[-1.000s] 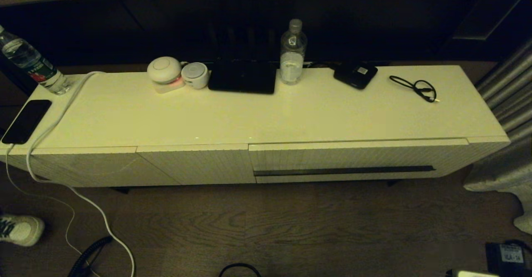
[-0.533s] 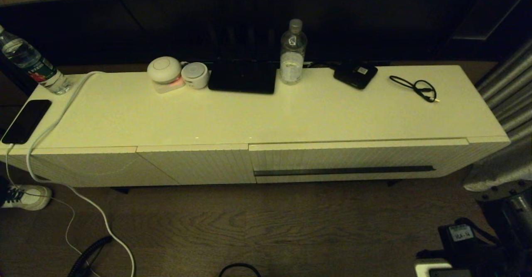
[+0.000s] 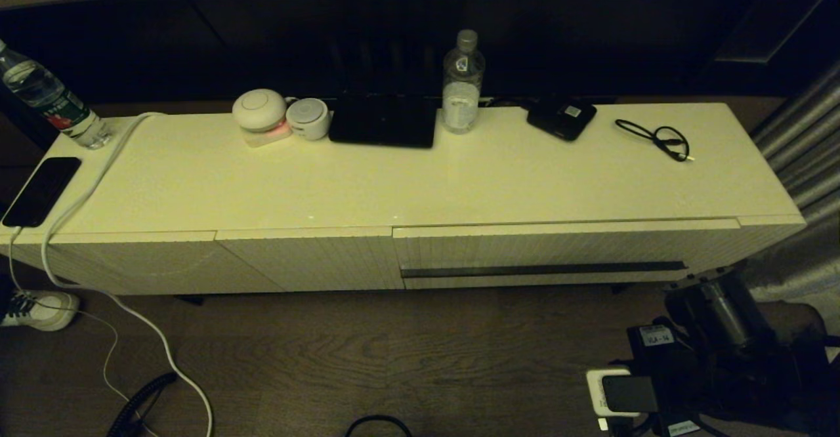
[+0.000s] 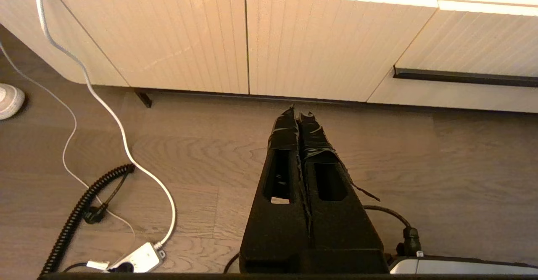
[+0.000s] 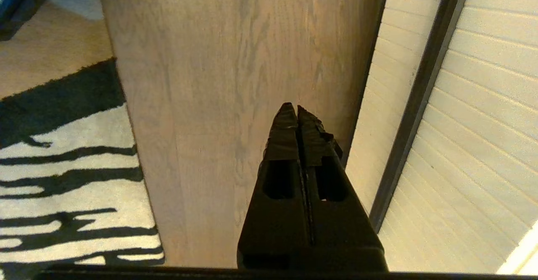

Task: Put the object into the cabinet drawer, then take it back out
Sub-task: Open the drawer

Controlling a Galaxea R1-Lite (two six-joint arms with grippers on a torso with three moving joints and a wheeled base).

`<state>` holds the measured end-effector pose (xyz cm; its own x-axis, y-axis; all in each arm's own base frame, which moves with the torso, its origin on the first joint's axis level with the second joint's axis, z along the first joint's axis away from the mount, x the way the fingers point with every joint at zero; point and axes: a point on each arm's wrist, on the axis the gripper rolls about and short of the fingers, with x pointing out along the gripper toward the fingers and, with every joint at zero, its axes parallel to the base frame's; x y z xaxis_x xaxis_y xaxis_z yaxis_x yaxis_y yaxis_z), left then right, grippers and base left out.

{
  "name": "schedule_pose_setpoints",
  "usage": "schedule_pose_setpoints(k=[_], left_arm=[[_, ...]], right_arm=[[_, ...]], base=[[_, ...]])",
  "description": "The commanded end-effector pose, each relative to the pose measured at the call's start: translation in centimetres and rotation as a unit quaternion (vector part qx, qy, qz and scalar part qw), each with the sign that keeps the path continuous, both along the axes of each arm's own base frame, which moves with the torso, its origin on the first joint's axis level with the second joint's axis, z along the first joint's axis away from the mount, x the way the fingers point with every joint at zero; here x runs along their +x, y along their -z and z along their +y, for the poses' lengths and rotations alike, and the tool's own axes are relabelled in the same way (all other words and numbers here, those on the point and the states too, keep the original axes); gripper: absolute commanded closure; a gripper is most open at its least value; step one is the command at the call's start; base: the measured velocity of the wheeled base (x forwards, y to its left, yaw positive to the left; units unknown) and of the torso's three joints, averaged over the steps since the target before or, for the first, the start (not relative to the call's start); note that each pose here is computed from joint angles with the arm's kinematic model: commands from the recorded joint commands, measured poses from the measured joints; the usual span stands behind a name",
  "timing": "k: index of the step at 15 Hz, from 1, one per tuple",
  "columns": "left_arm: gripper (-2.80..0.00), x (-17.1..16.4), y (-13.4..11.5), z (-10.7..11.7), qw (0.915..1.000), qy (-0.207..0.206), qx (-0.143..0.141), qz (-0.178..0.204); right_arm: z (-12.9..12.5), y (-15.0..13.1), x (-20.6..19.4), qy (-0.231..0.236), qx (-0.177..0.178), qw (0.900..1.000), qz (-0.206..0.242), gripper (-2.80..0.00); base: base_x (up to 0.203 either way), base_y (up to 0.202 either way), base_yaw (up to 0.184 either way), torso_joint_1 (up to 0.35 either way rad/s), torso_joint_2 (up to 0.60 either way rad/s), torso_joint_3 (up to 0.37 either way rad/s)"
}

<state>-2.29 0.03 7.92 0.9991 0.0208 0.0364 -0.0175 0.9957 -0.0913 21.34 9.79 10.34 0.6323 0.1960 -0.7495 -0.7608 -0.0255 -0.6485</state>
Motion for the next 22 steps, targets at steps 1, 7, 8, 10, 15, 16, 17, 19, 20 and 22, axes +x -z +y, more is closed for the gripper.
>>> schedule_pose_setpoints(k=[1,7,8,10,15,16,17,19,20,22], left_arm=[[0.00,0.0,0.0,0.0,1.0000,0.000,-0.001,-0.001],[0.00,0.0,0.0,0.0,1.0000,0.000,-0.001,-0.001],[0.00,0.0,0.0,0.0,1.0000,0.000,-0.001,-0.001],[0.00,0.0,0.0,0.0,1.0000,0.000,-0.001,-0.001],[0.00,0.0,0.0,0.0,1.0000,0.000,-0.001,-0.001],[0.00,0.0,0.0,0.0,1.0000,0.000,-0.001,-0.001],[0.00,0.0,0.0,0.0,1.0000,0.000,-0.001,-0.001],[0.00,0.0,0.0,0.0,1.0000,0.000,-0.001,0.000],[0.00,0.0,0.0,0.0,1.0000,0.000,-0.001,-0.001],[0.00,0.0,0.0,0.0,1.0000,0.000,-0.001,-0.001]], right_arm=[[0.0,1.7,0.0,-0.002,-0.012,1.000,0.018,0.00],[0.1,3.4,1.2,0.021,0.000,0.999,-0.043,0.00],[0.1,3.3,1.3,0.027,0.003,0.998,-0.054,0.00],[0.1,3.1,1.4,0.035,0.020,0.994,-0.100,0.00],[0.2,3.8,1.6,0.057,0.041,0.992,-0.102,0.00],[0.0,4.2,1.8,0.063,0.040,0.992,-0.102,0.00],[-0.2,4.5,1.8,0.066,0.038,0.992,-0.097,0.00],[-0.4,5.1,1.6,0.066,0.034,0.993,-0.088,0.00],[-0.5,5.4,1.5,0.066,0.032,0.994,-0.081,0.00],[-0.8,5.9,1.5,0.066,0.031,0.995,-0.068,0.00]], base=[[0.000,0.000,0.000,0.000,0.00,0.000],[0.000,0.000,0.000,0.000,0.00,0.000],[0.000,0.000,0.000,0.000,0.00,0.000],[0.000,0.000,0.000,0.000,0.00,0.000],[0.000,0.000,0.000,0.000,0.00,0.000],[0.000,0.000,0.000,0.000,0.00,0.000],[0.000,0.000,0.000,0.000,0.00,0.000],[0.000,0.000,0.000,0.000,0.00,0.000],[0.000,0.000,0.000,0.000,0.00,0.000],[0.000,0.000,0.000,0.000,0.00,0.000]])
